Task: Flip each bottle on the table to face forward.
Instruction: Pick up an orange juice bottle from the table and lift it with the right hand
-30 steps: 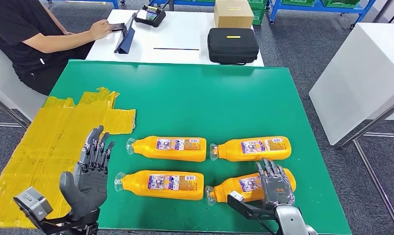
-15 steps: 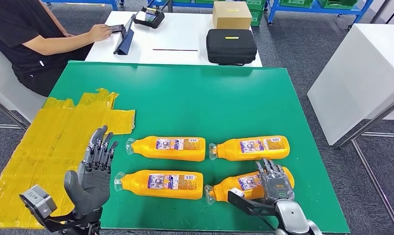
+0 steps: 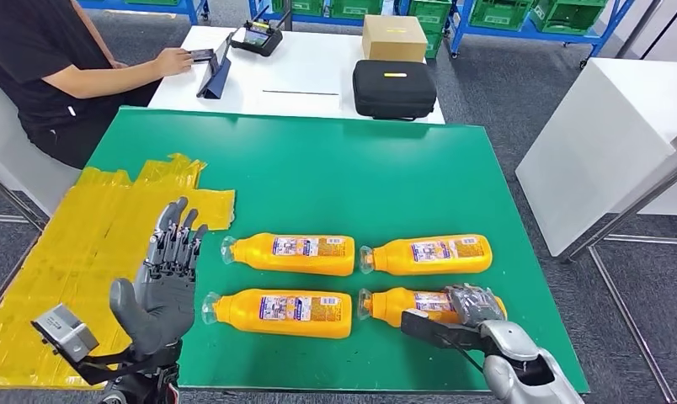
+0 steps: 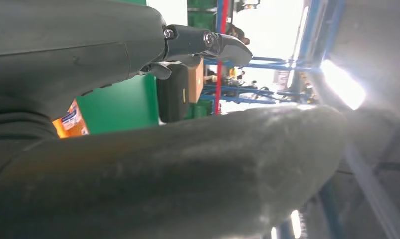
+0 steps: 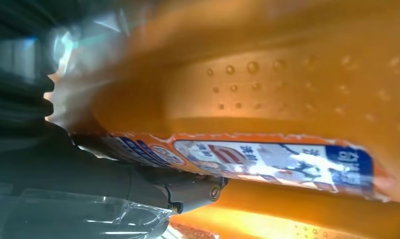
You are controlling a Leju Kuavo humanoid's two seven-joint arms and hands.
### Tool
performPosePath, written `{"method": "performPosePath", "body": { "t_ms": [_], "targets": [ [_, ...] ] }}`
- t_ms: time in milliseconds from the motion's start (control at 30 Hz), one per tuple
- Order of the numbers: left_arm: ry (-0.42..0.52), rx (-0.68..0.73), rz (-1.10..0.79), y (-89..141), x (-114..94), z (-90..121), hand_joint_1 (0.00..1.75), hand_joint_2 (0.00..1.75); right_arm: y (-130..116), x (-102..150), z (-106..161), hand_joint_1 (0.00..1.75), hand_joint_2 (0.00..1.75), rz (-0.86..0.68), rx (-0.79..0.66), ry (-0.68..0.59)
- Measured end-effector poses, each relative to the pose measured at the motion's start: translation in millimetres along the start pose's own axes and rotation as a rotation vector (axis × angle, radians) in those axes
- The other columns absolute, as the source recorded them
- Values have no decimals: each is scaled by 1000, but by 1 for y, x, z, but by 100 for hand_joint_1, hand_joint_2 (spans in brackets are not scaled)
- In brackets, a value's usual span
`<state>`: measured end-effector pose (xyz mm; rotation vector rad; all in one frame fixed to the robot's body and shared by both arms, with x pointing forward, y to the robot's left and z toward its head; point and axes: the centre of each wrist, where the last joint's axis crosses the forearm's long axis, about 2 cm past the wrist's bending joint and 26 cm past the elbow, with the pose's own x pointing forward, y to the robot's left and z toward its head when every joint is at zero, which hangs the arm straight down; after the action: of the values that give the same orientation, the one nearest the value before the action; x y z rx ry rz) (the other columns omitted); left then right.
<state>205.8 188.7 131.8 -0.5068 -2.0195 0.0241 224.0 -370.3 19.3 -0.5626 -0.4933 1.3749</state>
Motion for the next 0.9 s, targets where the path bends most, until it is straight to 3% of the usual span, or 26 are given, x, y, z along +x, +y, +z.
{"method": "performPosePath", "body": {
  "t_ms": [267,433,633,767,900],
  "targets": [
    [23,11,-9,0,-1,6,0,0,-4,-8,-1,175,175,-102,12,-54],
    [95,52,-17,3,-1,24,0,0,5,-9,17,175,175,-375,-6,-240],
    [119,108,-29,7,4,41,0,0,15,8,59,175,175,-654,-75,-510],
    [120,129,-38,10,7,46,0,175,6,21,84,175,175,-822,-163,-738],
    [129,140,-34,9,7,46,0,175,-13,30,105,175,175,-890,-322,-905]
  ]
}}
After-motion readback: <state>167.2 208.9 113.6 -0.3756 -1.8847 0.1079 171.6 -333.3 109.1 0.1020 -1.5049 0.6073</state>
